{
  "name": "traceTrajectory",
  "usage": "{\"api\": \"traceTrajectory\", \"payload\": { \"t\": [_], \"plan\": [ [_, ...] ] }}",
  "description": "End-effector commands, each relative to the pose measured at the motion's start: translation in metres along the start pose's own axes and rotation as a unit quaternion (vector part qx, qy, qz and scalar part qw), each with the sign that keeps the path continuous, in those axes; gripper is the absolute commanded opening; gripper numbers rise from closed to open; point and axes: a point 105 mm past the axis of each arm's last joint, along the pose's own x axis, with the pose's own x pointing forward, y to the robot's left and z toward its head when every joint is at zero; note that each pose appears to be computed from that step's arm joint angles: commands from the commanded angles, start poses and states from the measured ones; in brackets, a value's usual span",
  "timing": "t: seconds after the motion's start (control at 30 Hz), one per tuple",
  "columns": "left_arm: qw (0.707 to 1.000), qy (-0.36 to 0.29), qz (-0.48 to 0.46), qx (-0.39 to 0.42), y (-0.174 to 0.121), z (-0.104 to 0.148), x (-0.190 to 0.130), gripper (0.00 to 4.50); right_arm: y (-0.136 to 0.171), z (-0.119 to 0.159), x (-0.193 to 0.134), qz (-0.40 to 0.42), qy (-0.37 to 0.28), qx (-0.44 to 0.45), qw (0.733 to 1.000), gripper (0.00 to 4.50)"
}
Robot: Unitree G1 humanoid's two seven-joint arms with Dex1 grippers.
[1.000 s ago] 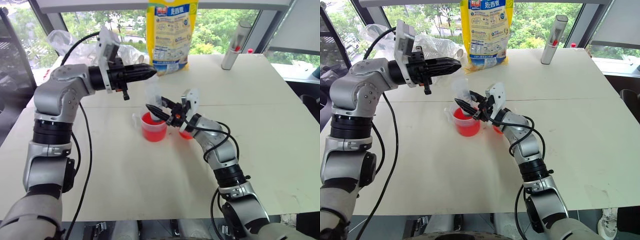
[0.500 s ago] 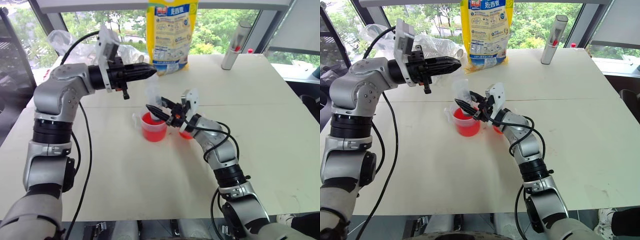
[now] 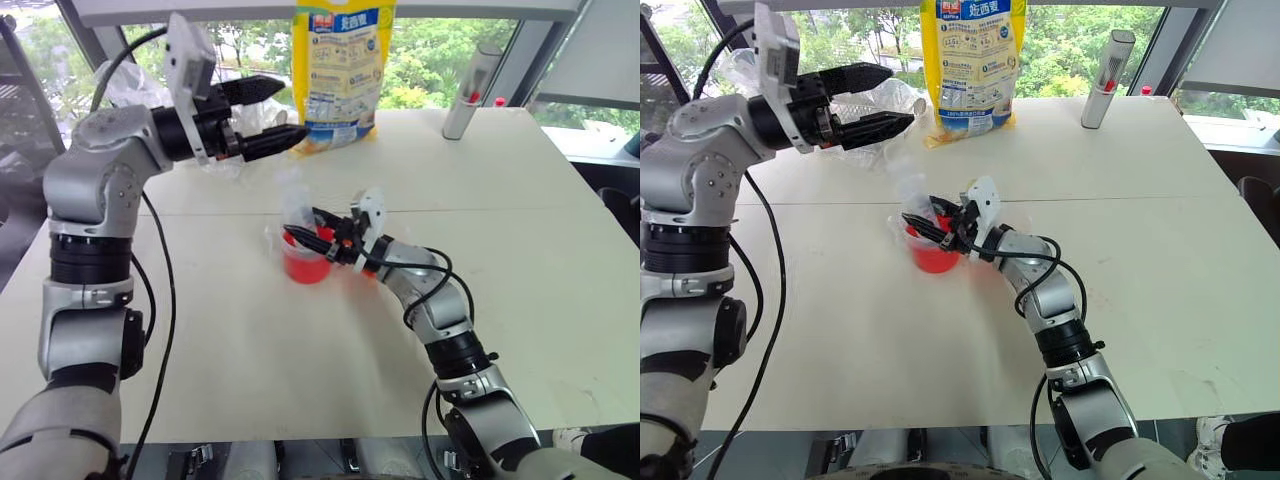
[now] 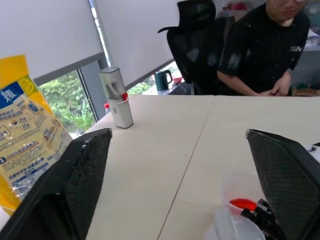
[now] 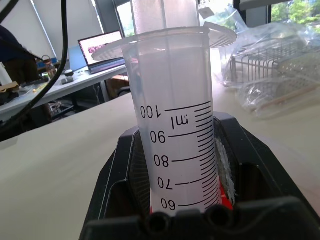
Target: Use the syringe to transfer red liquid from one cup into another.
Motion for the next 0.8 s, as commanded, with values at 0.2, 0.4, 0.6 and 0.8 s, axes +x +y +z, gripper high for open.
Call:
{"api": "traceTrajectory", "payload": {
  "t": [0.2,0.4,0.6,0.8],
  "plan": [
    [0.999,-0.037,0.032,0.017,0.004,0.023,-0.013,4.40,-0.005,0.035,0.004,-0.008,-0.055,-0.027,0.998,1.41],
    [0.997,-0.023,0.068,-0.001,0.006,0.015,-0.037,4.40,-0.011,0.064,0.001,-0.025,-0.093,-0.030,0.995,1.41],
    [0.996,0.027,0.082,-0.005,-0.001,-0.014,-0.049,4.40,-0.002,0.098,-0.007,0.002,-0.125,-0.021,0.992,1.41],
    [0.998,0.009,0.062,-0.012,-0.004,-0.015,-0.031,4.40,-0.008,0.134,-0.021,-0.009,-0.151,-0.032,0.988,1.41]
  ]
}}
